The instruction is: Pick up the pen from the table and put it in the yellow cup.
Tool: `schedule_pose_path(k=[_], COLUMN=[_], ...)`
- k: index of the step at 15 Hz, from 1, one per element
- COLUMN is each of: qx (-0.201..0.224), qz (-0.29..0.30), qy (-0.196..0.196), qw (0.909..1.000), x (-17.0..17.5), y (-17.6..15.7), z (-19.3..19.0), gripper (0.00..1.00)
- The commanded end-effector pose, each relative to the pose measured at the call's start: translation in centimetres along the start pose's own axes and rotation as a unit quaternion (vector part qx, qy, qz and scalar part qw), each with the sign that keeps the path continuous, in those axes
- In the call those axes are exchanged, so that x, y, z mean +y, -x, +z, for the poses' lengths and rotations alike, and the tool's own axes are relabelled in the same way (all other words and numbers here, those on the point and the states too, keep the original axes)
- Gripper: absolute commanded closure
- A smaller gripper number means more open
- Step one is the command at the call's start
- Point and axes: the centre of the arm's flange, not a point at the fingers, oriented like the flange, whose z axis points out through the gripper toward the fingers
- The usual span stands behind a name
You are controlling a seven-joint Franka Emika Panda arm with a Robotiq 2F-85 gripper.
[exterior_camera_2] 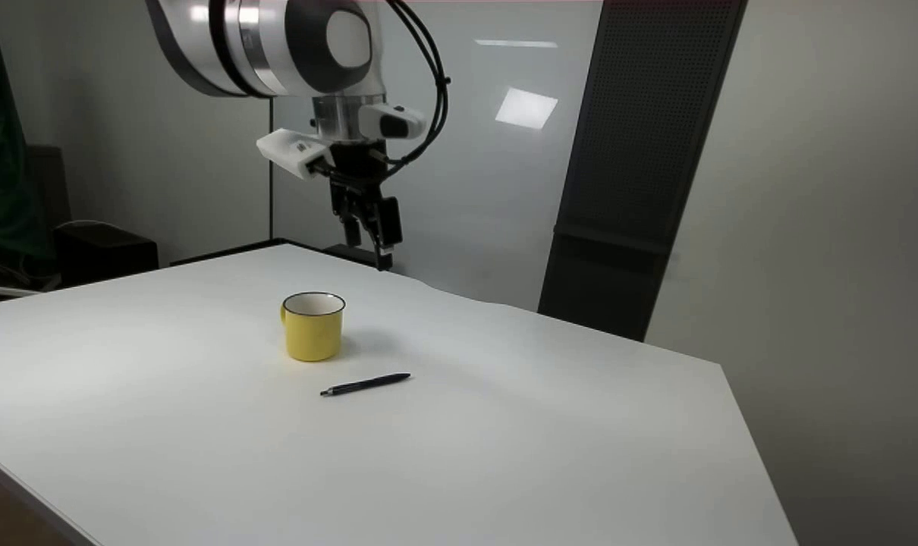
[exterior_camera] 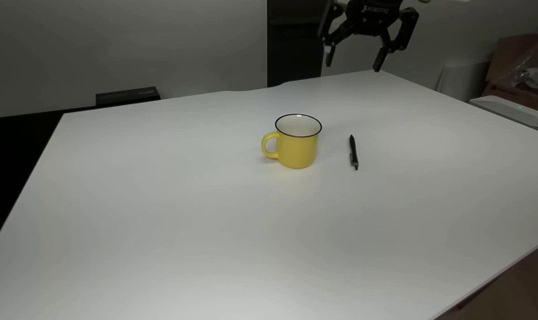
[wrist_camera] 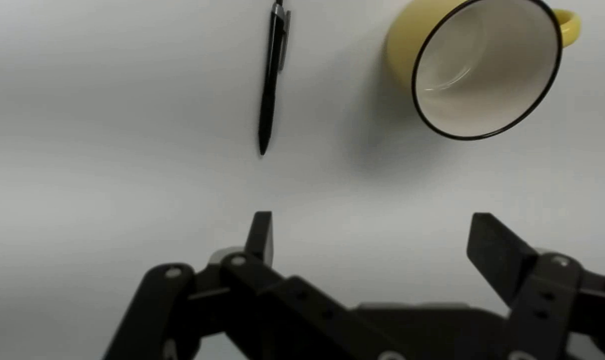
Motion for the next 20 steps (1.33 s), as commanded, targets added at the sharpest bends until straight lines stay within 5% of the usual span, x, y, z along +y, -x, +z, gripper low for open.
schedule_pose_path(k=[1, 7, 8, 20], qx=[0.021, 0.0, 0.0, -0.053], qz=[0.091, 0.151, 0.129, 0.144], qy=[0.024, 0.122, 0.094, 0.1], qw=[0.9954, 0.9809, 0.9871, 0.9832], x=[1.1, 3.6, 4.7, 3.7], y=[-1.0, -1.0, -0.6, 1.5], z=[3.4, 7.8, 7.0, 12.8], gripper=[0.0, 0.0, 0.0, 0.0])
